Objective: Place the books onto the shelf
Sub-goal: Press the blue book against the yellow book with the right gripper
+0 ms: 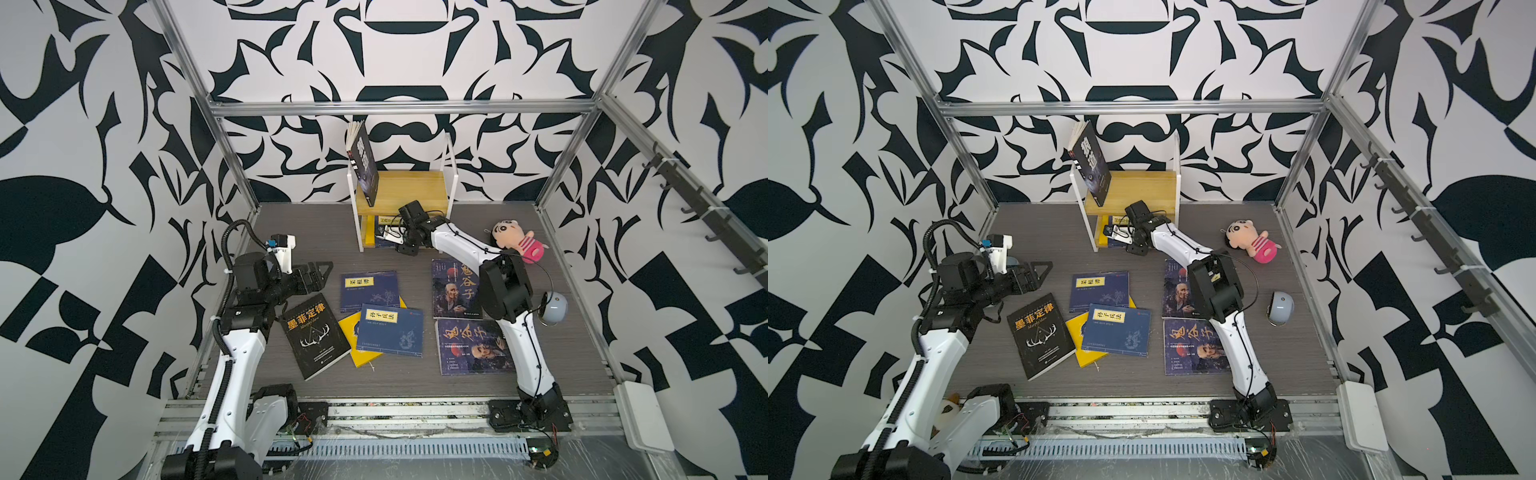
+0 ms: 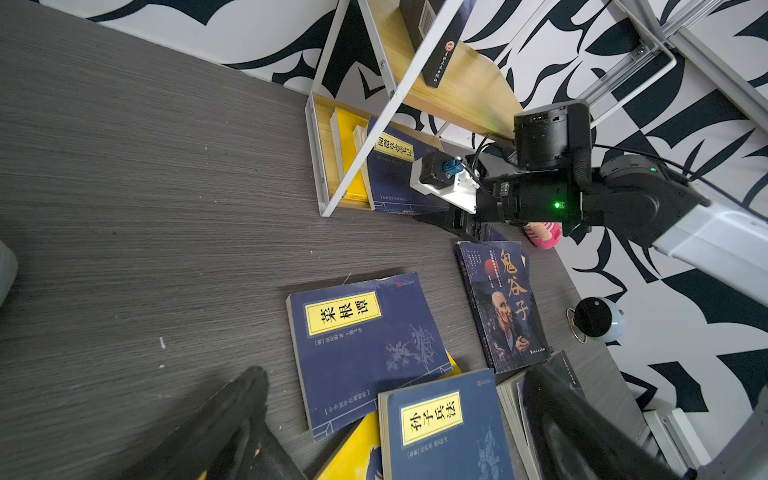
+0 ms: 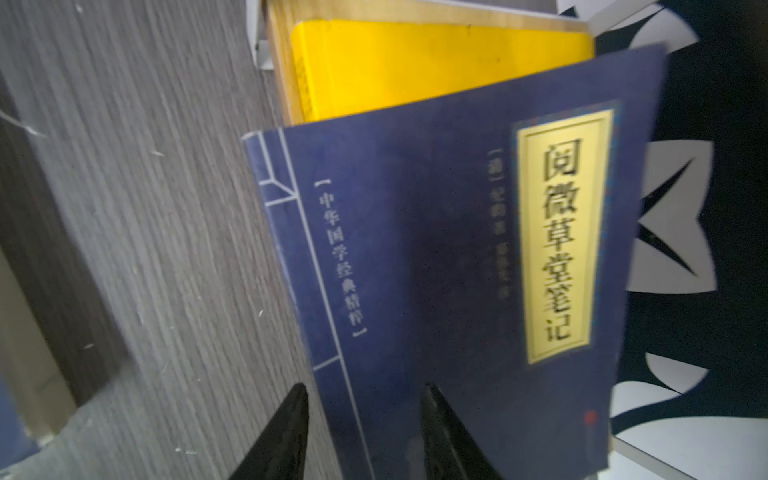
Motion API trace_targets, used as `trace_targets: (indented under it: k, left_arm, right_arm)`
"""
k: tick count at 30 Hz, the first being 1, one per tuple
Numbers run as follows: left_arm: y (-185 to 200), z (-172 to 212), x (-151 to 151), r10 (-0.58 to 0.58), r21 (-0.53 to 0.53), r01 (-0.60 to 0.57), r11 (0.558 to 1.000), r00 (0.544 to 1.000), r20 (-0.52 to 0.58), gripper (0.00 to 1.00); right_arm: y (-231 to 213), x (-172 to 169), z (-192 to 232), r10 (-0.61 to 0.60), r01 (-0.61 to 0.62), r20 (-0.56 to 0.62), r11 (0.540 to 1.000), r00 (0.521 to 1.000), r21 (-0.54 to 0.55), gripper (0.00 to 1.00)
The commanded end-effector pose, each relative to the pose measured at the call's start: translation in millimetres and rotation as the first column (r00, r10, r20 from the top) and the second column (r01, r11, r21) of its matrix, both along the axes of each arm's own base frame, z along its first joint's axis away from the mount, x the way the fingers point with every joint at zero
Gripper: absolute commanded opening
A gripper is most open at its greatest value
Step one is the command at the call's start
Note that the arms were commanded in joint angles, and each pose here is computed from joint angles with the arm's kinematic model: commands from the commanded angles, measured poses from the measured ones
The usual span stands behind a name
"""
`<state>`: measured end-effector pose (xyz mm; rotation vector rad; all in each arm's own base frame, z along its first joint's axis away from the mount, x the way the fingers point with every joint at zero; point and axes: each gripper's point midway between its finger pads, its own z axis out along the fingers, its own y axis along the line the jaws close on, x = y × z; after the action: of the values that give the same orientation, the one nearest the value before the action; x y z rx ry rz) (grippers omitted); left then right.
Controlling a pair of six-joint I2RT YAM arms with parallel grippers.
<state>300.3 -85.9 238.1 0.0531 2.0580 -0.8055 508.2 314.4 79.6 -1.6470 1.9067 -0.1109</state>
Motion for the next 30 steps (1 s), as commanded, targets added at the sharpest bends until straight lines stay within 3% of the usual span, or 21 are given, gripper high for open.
trace_targets:
  k: [1, 7, 30]
  left_arm:
    - [-0.6, 7.4, -0.1, -0.009, 0.007, 0.009, 1.000, 1.000, 0.026, 0.99]
    - [-0.8, 6.4, -0.1, -0.010, 0.006, 0.010, 1.000, 1.000, 0.024, 1.00]
    - [-0.9, 6.3, -0.8, -0.010, 0.004, 0.010, 1.000, 1.000, 0.027, 1.00]
  right_arm:
    - [8.7, 5.3, 22.4, 0.001, -0.002, 0.033, 0.999, 0.999, 0.040, 0.44]
    - [11.3, 7.7, 25.8, -0.006, 0.003, 0.042, 0.998, 0.999, 0.056, 0.30]
    - [27.6, 2.0, 13.3, 0.013, -0.014, 0.008, 0.996, 1.000, 0.089, 0.20]
